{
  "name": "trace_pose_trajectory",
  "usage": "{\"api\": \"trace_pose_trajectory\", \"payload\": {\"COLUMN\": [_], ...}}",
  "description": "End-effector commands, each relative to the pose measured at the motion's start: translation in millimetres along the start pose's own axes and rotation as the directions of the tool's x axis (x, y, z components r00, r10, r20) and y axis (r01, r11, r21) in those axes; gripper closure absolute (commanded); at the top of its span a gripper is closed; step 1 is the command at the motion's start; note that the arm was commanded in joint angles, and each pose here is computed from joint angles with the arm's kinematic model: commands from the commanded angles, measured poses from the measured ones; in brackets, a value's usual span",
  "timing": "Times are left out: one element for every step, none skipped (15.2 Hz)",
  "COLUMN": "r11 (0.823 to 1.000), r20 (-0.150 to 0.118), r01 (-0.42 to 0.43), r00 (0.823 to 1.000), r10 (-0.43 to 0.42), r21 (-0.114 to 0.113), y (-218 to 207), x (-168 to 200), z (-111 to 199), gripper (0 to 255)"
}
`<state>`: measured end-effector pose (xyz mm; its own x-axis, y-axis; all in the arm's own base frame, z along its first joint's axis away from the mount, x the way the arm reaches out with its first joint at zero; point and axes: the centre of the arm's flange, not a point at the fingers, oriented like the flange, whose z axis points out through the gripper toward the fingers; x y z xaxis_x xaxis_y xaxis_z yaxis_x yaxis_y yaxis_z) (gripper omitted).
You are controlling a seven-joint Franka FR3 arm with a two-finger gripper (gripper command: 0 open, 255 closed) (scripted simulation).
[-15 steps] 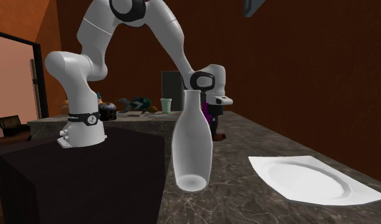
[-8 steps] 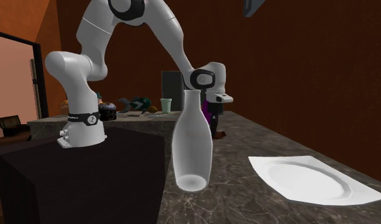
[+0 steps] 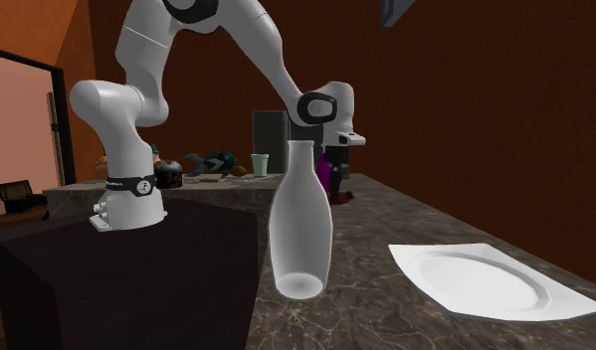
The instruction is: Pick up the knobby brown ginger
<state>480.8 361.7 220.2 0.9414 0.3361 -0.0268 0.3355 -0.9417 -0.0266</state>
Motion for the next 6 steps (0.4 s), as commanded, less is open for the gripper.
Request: {"api": "trace_pose_trajectory", "payload": {"r11": [1.0, 1.0, 1.0, 1.0, 1.0, 1.0], "r20": [0.0, 0.0, 0.0, 0.0, 0.0, 0.0], "r01": [0.0, 0.0, 0.0, 0.0, 0.0, 0.0], "r00": [1.0, 1.0, 1.0, 1.0, 1.0, 1.0], "r10": [0.0, 0.0, 0.0, 0.0, 0.0, 0.0], "r21": [0.0, 0.0, 0.0, 0.0, 0.0, 0.0], "y": [0.1, 0.0, -0.2, -0.3, -0.3, -0.3], "x": [-2.0, -2.2, -2.3, -2.5, -2.5, -2.5], "z": [-10.1, -15.3, -20.6, -25.9, -26.7, -26.7], "gripper": [255, 255, 255, 255, 255, 255]}}
